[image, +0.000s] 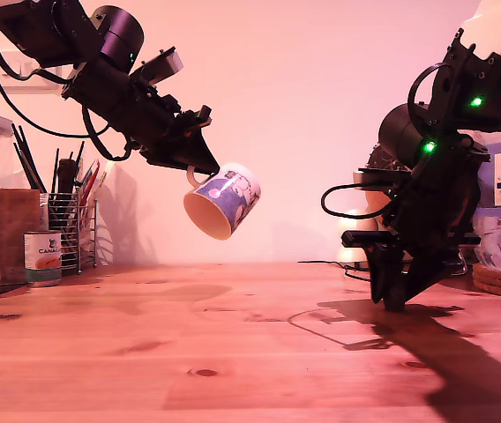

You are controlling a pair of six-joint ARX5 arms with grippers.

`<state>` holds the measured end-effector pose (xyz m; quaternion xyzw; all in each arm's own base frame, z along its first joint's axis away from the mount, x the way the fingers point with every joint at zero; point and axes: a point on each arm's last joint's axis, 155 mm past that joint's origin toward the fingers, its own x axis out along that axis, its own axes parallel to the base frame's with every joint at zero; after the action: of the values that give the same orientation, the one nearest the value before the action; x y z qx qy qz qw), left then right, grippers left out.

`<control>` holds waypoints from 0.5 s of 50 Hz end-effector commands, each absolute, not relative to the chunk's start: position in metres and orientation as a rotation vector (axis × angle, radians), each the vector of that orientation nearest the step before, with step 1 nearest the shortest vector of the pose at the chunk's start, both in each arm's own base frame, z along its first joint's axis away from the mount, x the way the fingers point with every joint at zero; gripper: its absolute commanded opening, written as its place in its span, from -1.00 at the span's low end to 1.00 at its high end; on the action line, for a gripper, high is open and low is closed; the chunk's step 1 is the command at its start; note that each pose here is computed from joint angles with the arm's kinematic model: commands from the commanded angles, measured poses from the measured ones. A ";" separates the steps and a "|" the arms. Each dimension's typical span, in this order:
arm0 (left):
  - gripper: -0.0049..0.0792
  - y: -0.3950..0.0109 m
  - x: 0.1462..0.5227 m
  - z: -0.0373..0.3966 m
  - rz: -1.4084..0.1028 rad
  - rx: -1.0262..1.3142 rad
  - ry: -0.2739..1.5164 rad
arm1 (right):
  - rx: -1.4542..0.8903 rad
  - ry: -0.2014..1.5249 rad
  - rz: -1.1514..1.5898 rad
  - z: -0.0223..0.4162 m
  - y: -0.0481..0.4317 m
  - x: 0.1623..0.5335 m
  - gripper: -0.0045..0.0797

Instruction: Lift the coffee cup and remove the coffee capsule that is hidden under it

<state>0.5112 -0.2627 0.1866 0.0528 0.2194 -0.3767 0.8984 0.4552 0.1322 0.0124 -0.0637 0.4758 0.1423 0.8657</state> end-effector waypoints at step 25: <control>-0.93 -0.266 0.514 0.190 -0.795 0.097 0.431 | -0.137 0.883 0.328 0.083 0.140 0.450 0.10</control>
<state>0.5101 -0.2639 0.1869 0.0509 0.2194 -0.3805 0.8969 0.4516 0.1372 0.0780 -0.0623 0.4281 0.1515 0.8887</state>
